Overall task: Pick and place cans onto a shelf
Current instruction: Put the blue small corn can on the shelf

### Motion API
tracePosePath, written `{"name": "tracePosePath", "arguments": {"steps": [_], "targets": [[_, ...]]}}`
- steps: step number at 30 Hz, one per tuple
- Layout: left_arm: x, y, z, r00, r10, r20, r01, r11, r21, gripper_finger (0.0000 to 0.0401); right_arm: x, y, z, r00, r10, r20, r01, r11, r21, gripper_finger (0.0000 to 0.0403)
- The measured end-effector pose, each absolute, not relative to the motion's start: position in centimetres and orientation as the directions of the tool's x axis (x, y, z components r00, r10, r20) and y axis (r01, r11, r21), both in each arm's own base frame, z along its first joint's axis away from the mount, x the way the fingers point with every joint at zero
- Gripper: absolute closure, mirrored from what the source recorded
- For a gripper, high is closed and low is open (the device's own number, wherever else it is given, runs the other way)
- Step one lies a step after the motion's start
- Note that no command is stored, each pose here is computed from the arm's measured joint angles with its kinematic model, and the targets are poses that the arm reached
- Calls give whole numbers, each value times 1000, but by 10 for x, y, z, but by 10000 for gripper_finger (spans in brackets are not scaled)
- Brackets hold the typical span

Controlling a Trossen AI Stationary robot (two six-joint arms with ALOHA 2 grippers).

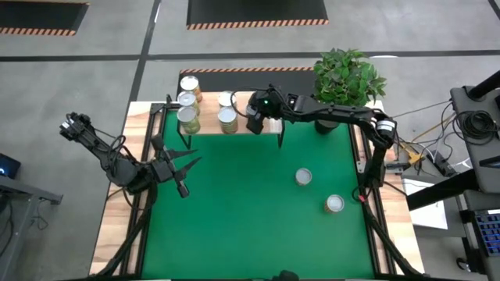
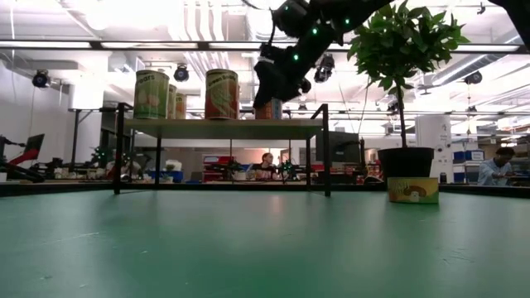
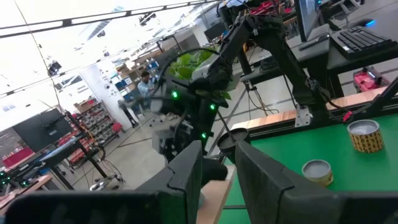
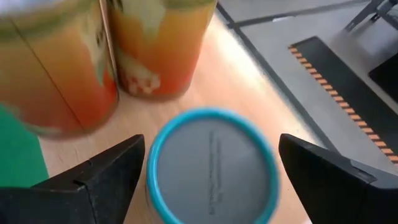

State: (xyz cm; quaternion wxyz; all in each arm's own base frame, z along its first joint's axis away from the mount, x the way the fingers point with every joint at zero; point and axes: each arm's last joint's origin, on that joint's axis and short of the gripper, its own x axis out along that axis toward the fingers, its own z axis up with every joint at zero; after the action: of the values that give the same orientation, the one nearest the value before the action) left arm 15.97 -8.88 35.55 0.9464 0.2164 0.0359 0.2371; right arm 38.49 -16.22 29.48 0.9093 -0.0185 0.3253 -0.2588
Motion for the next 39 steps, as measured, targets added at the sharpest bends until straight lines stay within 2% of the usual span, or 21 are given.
{"name": "tracePosePath", "arguments": {"steps": [8, 13, 16, 19, 24, 27, 39], "targets": [[160, -89, 355, 885, 464, 35, -433, 794, 427, 320, 380, -160, 328, 642, -477, -601, 460, 866, -196, 46], [160, -89, 355, 885, 464, 35, -433, 794, 427, 320, 375, -151, 348, 605, -457, -652, 427, 877, -218, 87], [160, -89, 355, 885, 464, 35, -433, 794, 427, 320, 373, -142, 355, 593, -438, -676, 387, 891, -237, 135], [160, -89, 355, 885, 464, 35, -433, 794, 427, 320, 371, -135, 355, 565, -416, -712, 352, 903, -247, 200], [160, -89, 355, 885, 464, 35, -433, 794, 427, 320, 369, -131, 339, 510, -392, -766, 321, 912, -254, 321], [160, -89, 355, 885, 464, 35, -433, 794, 427, 320, 369, -132, 327, 489, -387, -782, 293, 917, -271, 380], [160, -89, 355, 885, 464, 35, -433, 794, 427, 320, 385, -145, 311, 535, -450, -715, 288, 893, -346, 394]]}}
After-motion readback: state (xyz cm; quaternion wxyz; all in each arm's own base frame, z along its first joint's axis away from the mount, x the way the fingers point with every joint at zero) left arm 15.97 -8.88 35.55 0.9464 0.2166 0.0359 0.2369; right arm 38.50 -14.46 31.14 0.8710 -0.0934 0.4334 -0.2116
